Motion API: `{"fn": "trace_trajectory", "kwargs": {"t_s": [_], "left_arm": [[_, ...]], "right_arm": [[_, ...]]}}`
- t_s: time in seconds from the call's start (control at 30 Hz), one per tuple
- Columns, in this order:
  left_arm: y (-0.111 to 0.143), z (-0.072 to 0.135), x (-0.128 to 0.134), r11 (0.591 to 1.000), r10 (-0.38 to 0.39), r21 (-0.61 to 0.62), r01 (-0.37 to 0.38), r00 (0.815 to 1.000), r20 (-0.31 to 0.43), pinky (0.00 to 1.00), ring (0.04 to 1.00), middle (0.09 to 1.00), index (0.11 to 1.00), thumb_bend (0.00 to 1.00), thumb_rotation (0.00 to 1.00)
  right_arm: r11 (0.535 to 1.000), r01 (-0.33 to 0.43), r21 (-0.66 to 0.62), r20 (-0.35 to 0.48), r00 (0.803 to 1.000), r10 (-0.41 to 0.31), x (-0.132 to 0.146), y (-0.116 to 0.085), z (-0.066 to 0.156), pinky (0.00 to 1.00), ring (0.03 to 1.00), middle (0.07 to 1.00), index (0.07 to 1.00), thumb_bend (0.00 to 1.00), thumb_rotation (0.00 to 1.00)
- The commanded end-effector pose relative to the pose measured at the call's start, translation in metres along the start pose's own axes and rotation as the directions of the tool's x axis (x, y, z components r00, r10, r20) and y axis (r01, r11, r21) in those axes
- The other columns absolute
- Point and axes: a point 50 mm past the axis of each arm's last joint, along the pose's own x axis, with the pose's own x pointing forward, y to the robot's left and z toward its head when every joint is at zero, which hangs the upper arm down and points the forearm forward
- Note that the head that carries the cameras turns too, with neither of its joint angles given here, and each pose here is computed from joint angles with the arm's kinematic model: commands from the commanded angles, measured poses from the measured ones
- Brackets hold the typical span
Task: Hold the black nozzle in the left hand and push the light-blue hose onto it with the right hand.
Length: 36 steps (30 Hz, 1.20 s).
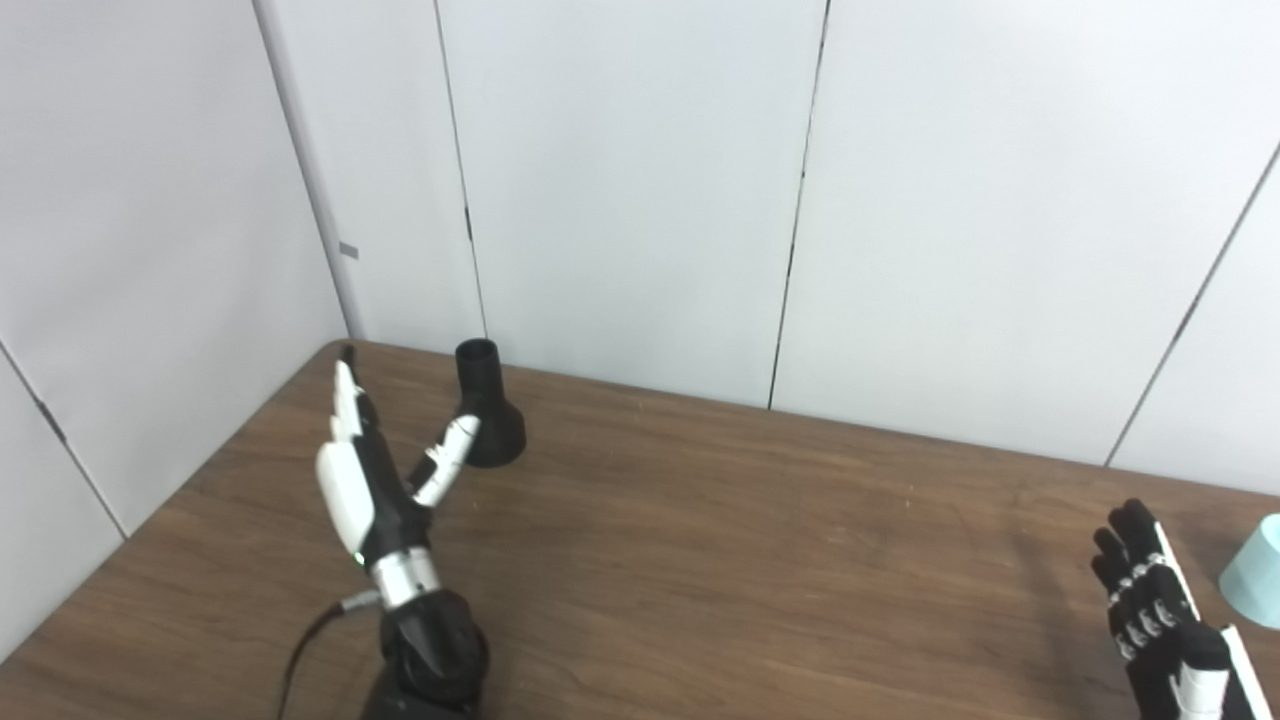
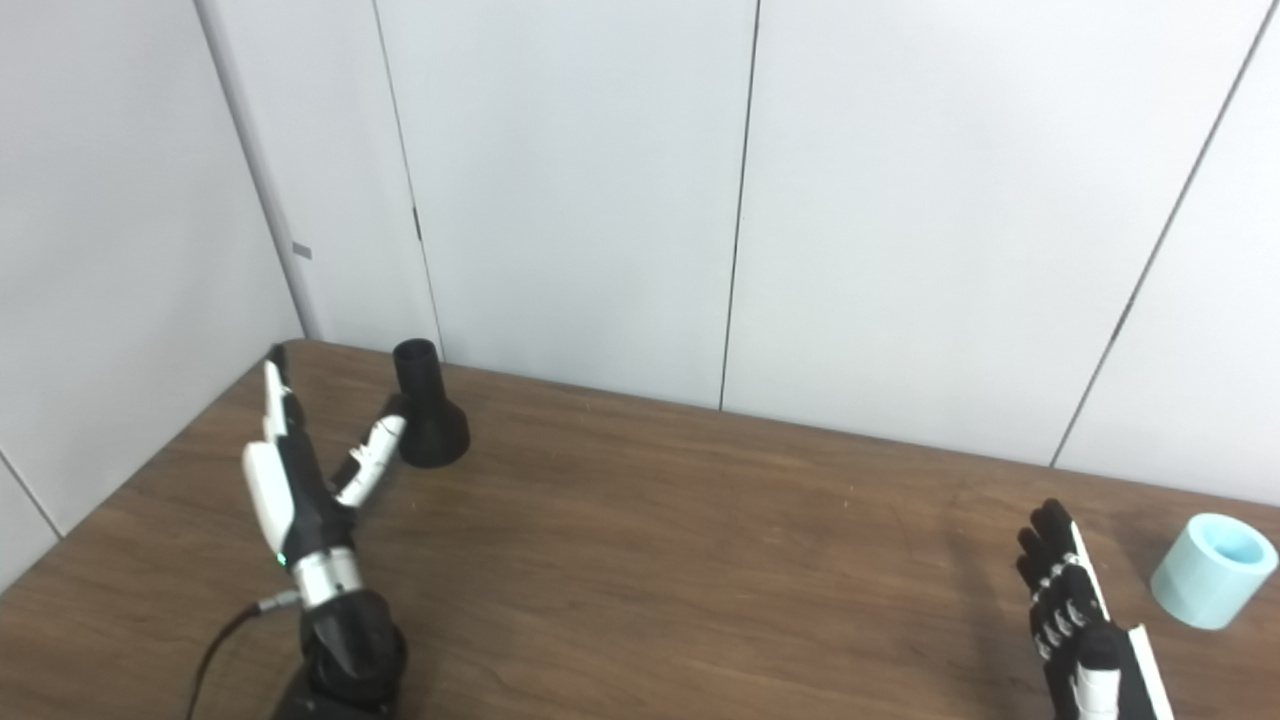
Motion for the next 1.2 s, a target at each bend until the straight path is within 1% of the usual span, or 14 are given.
{"fn": "trace_trajectory", "kwargs": {"t_s": [0.0,0.03,0.1,0.17,0.23,0.33,0.4,0.47,0.57,0.67,0.73,0.83,1.03,1.17], "left_arm": [[0.004,-0.016,0.000,0.997,-0.034,0.065,0.033,0.999,0.011,1.00,1.000,0.986,1.000,0.80,0.55],[0.004,-0.018,0.003,0.997,-0.043,0.072,0.042,0.999,0.009,1.00,1.000,0.987,1.000,0.82,0.54],[0.004,-0.021,0.018,0.982,-0.141,0.124,0.141,0.990,-0.008,1.00,1.000,0.993,1.000,0.88,0.53],[0.006,-0.022,0.029,0.955,-0.237,0.178,0.237,0.971,-0.022,1.00,1.000,0.999,1.000,0.98,0.58],[0.009,-0.019,0.035,0.928,-0.299,0.224,0.297,0.954,-0.030,1.00,1.000,1.000,1.000,1.00,0.61],[0.015,-0.008,0.047,0.868,-0.404,0.302,0.394,0.914,-0.030,1.00,1.000,0.990,1.000,1.00,0.62],[0.017,-0.004,0.053,0.843,-0.453,0.310,0.440,0.891,-0.032,1.00,0.993,0.978,1.000,1.00,0.63],[0.018,-0.001,0.061,0.829,-0.510,0.245,0.503,0.859,-0.040,1.00,0.993,0.971,0.979,1.00,0.63],[0.019,-0.001,0.071,0.789,-0.611,0.016,0.614,0.788,-0.077,1.00,0.990,0.955,0.951,1.00,0.64],[0.022,-0.002,0.076,0.749,-0.662,-0.107,0.654,0.745,-0.077,0.94,0.989,0.956,0.944,1.00,0.63],[0.022,-0.004,0.080,0.743,-0.668,-0.117,0.659,0.741,-0.066,0.93,0.998,0.952,0.939,1.00,0.61],[0.021,-0.005,0.083,0.752,-0.658,-0.091,0.653,0.751,-0.057,0.94,0.993,0.944,0.936,1.00,0.60],[0.016,-0.002,0.087,0.761,-0.649,-0.071,0.645,0.758,-0.063,0.94,0.976,0.932,0.935,1.00,0.59],[0.006,-0.004,0.097,0.756,-0.654,-0.086,0.649,0.752,-0.079,0.95,0.980,0.928,0.935,1.00,0.56]], "right_arm": [[0.999,0.045,0.018,-0.167,0.985,-0.041,-0.046,-0.003,-0.042,1.00,1.000,1.000,0.998,0.74,1.00],[0.999,0.045,0.017,-0.167,0.985,-0.041,-0.047,-0.004,-0.042,1.00,1.000,1.000,0.998,0.74,1.00],[0.999,0.046,0.014,-0.167,0.985,-0.043,-0.047,-0.003,-0.042,0.99,1.000,1.000,0.997,0.74,1.00],[0.999,0.047,0.012,-0.167,0.985,-0.044,-0.047,-0.003,-0.042,0.99,1.000,1.000,0.996,0.74,1.00],[0.999,0.047,0.010,-0.167,0.985,-0.045,-0.047,-0.003,-0.042,0.99,1.000,1.000,0.995,0.74,1.00],[0.999,0.048,0.005,-0.166,0.985,-0.047,-0.048,-0.002,-0.041,0.98,1.000,1.000,0.994,0.74,1.00],[0.999,0.049,0.003,-0.166,0.985,-0.047,-0.047,-0.002,-0.041,0.97,1.000,1.000,0.993,0.74,1.00],[0.999,0.049,0.002,-0.166,0.985,-0.048,-0.047,-0.001,-0.041,0.97,1.000,1.000,0.992,0.74,1.00],[0.999,0.050,0.001,-0.165,0.985,-0.049,-0.047,-0.001,-0.041,0.97,1.000,1.000,0.991,0.74,1.00],[0.999,0.050,0.000,-0.164,0.985,-0.049,-0.046,0.001,-0.040,0.97,1.000,1.000,0.991,0.74,1.00],[0.999,0.051,0.000,-0.163,0.985,-0.051,-0.046,0.001,-0.040,0.97,1.000,1.000,0.991,0.75,1.00],[0.999,0.052,0.000,-0.164,0.985,-0.052,-0.047,0.001,-0.041,0.97,1.000,1.000,0.991,0.75,1.00],[0.999,0.050,0.001,-0.163,0.985,-0.050,-0.047,0.001,-0.041,0.97,1.000,1.000,0.992,0.74,1.00],[0.999,0.050,-0.002,-0.164,0.985,-0.050,-0.048,0.001,-0.040,0.97,1.000,1.000,0.992,0.74,1.00]]}}
